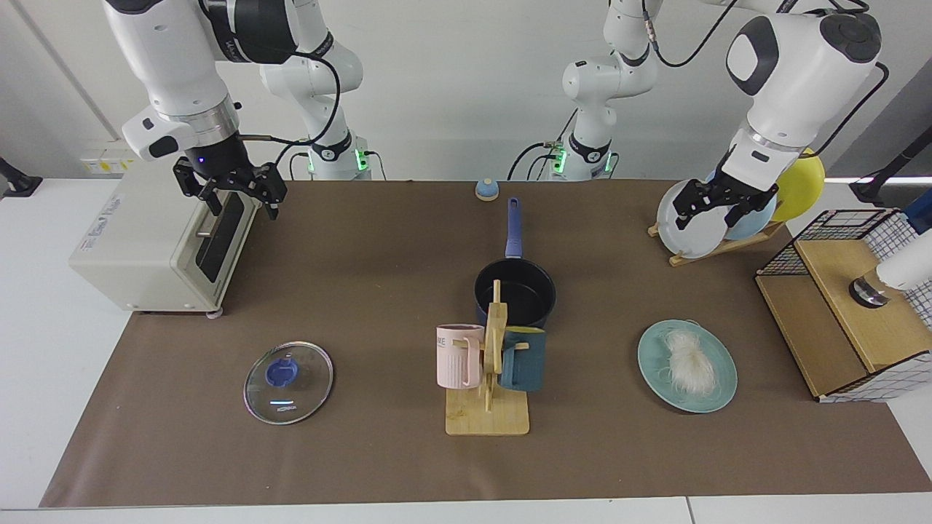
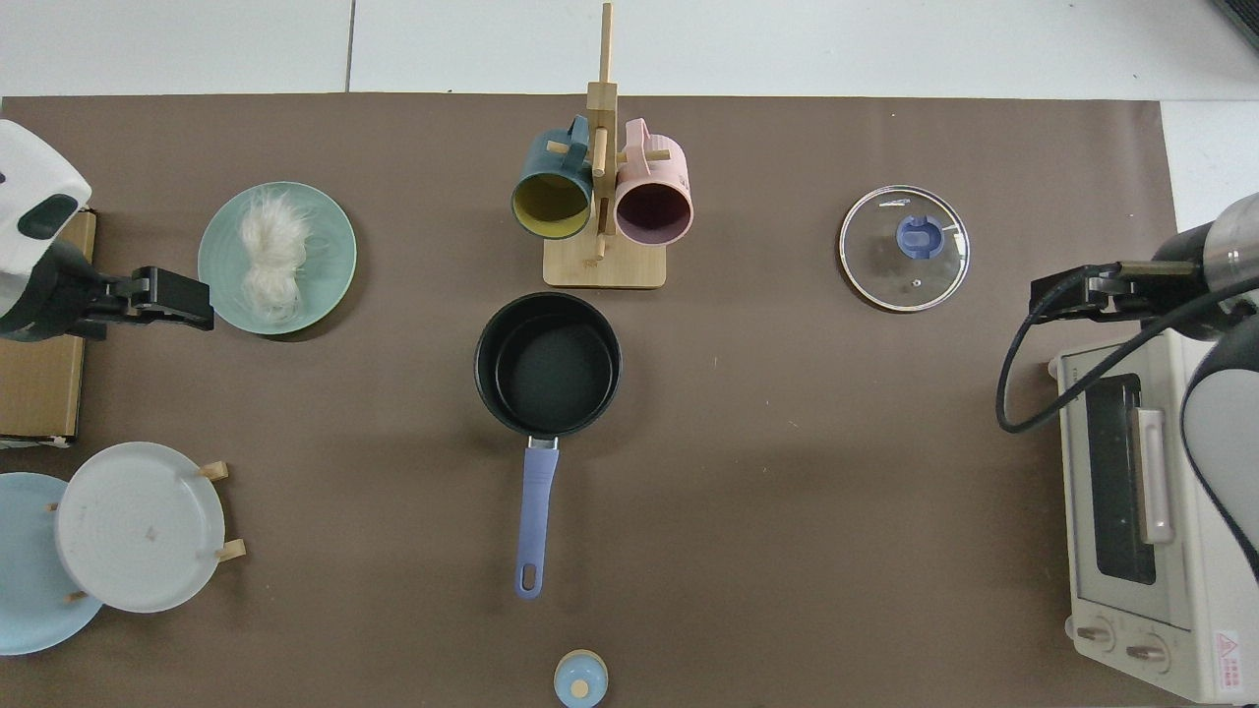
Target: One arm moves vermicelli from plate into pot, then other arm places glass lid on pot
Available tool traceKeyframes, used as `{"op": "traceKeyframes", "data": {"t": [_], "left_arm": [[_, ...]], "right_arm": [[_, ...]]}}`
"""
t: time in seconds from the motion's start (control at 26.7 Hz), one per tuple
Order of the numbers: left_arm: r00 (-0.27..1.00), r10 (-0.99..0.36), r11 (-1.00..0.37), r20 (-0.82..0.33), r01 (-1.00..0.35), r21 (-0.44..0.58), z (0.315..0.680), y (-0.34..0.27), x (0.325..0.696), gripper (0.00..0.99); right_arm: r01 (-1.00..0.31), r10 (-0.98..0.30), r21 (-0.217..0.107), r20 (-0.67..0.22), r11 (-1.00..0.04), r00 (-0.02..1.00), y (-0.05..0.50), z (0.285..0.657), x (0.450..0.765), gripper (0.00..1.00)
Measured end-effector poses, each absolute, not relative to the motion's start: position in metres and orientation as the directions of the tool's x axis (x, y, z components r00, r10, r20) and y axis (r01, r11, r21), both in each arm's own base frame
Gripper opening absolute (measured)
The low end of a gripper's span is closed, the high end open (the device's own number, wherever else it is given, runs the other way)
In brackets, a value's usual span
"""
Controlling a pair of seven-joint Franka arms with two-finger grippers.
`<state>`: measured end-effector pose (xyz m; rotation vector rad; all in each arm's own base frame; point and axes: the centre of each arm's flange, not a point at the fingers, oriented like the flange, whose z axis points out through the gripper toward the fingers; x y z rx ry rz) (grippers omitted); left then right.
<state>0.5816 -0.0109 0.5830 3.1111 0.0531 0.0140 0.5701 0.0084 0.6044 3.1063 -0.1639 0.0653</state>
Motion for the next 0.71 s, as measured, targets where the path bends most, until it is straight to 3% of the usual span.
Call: {"op": "traceKeyframes", "data": {"t": [0.19, 0.71], "left_arm": [[0.999, 0.022, -0.999, 0.035, 0.021, 0.028, 0.556, -0.015, 0.604, 0.991], [0.992, -0.027, -1.0, 0.12, -0.026, -0.012, 0.414, -0.015, 0.684, 0.991]], "right_arm": [[-0.107, -0.106, 0.028, 0.044, -0.994, 0.993, 0.008, 0.604, 0.57, 1.0], [-0.107, -0.105, 0.025, 0.068, -0.994, 0.992, 0.008, 0.617, 0.569, 1.0]]}}
